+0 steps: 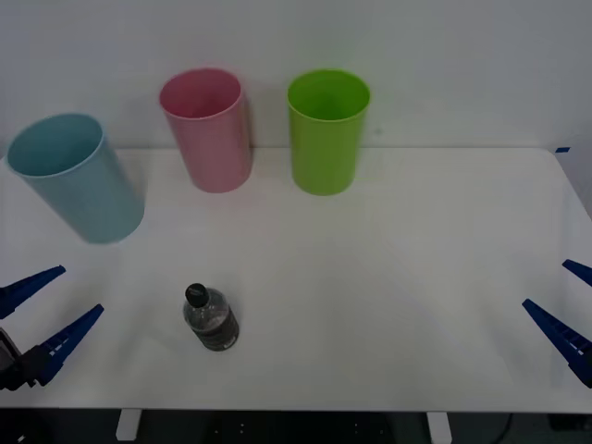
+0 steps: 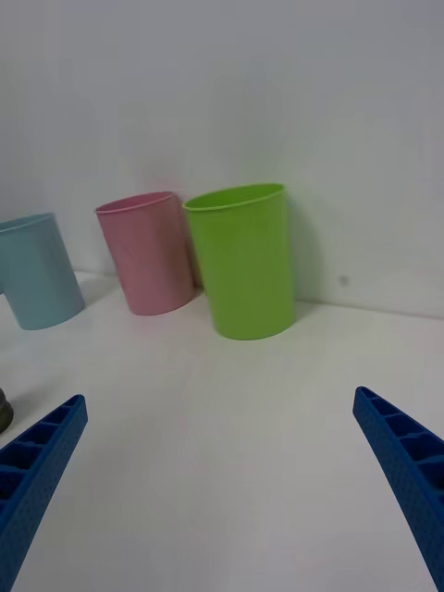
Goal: Grasp the object on the table and drop it into the matching bin: aluminum can to the light blue bin, PET bottle to the pink bin.
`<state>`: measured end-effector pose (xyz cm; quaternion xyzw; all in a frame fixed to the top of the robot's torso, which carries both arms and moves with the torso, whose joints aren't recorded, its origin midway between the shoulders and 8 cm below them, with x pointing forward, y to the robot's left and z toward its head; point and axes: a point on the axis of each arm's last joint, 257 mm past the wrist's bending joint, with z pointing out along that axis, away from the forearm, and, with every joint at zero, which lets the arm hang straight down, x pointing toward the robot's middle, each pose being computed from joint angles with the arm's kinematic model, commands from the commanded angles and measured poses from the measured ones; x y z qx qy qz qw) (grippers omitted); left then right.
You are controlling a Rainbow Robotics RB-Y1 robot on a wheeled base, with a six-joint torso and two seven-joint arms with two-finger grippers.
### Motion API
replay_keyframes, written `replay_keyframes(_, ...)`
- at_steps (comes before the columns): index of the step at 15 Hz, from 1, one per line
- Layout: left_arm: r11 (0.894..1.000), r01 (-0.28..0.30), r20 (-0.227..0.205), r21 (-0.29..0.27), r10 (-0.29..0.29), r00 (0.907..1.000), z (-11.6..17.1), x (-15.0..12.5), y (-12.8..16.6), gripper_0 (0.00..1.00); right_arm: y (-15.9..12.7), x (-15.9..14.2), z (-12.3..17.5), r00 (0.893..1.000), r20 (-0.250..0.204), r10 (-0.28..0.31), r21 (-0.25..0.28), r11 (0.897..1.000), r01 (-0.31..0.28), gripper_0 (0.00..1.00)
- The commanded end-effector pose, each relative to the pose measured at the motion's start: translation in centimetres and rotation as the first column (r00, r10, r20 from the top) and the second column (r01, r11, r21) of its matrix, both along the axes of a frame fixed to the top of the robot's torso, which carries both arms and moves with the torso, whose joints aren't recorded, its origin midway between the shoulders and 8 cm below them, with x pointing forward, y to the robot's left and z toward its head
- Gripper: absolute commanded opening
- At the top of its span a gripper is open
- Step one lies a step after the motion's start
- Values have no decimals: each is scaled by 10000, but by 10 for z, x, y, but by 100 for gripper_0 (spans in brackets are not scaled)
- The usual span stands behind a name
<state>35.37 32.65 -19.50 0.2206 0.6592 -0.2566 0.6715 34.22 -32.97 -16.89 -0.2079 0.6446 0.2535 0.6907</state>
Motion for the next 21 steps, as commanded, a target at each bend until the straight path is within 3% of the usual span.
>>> replay_keyframes(1, 9982, 515, -263, 311, -507, 9984, -13, -2, -5, 100, 0, 0, 0, 10000, 0, 0, 0, 10000, 0, 100)
replay_keyframes(7, 9857, 1292, -269, 1080, -1270, 9915, -53, 1, -14, 100, 0, 0, 0, 10000, 0, 0, 0, 10000, 0, 100)
replay_keyframes(13, 9627, 2016, -318, 1805, -1991, 9795, -84, 2, -35, 100, 0, 0, 0, 10000, 0, 0, 0, 10000, 0, 100)
replay_keyframes(17, 9542, 2395, -350, 1793, -2371, 9709, -90, 0, -53, 100, 0, 0, 0, 10000, 0, 0, 0, 10000, 0, 100)
replay_keyframes(21, 9553, 2529, -339, 1530, -2506, 9675, -95, 1, -71, 100, 0, 0, 0, 10000, 0, 0, 0, 10000, 0, 100)
